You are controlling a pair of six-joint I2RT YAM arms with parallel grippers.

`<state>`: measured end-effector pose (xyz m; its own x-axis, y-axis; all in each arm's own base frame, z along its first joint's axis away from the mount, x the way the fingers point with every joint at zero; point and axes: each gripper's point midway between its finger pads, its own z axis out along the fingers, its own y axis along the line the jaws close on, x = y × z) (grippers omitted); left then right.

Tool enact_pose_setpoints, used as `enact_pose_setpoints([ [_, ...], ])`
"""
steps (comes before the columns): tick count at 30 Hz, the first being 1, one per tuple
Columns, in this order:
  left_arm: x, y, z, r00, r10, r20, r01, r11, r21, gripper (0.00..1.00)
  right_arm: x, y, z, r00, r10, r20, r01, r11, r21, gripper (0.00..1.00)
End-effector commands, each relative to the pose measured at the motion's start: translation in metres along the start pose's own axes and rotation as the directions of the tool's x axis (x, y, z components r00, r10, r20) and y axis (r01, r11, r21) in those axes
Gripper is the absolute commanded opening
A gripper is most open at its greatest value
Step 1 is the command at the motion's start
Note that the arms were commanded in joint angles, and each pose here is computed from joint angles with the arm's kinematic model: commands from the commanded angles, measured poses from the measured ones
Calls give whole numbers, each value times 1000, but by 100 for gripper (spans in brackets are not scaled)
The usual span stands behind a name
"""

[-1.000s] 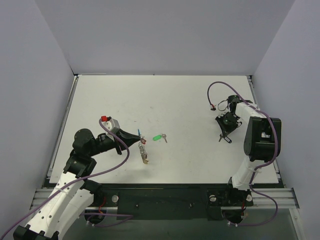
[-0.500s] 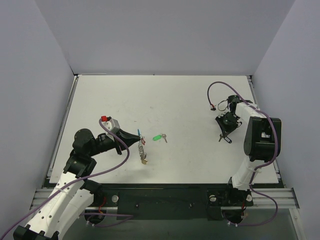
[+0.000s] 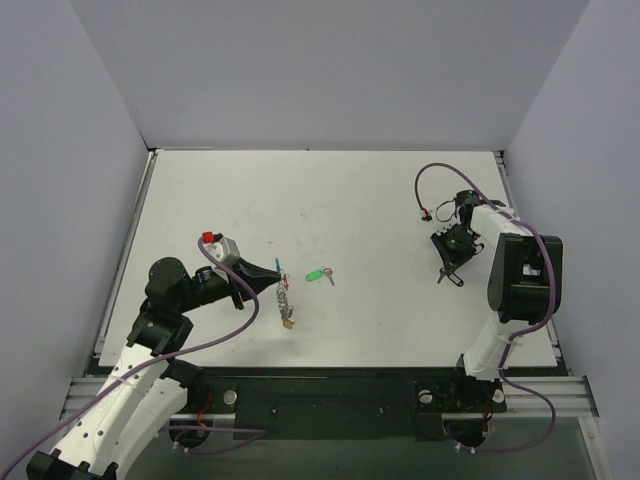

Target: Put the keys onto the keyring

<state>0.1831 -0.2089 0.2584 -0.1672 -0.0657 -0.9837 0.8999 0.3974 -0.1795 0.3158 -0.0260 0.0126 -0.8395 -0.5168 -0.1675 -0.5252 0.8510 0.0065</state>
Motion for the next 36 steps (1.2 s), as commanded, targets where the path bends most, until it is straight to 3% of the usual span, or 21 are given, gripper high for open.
enact_pose_setpoints([
  [1, -22, -6, 0, 996, 68, 58, -69, 997, 24, 0, 7, 3, -10, 1000, 9, -21, -9, 1000, 0, 8],
  [36, -22, -6, -1, 996, 70, 59, -72, 997, 27, 0, 7, 1, -13, 999, 42, 9, -42, 999, -7, 9],
])
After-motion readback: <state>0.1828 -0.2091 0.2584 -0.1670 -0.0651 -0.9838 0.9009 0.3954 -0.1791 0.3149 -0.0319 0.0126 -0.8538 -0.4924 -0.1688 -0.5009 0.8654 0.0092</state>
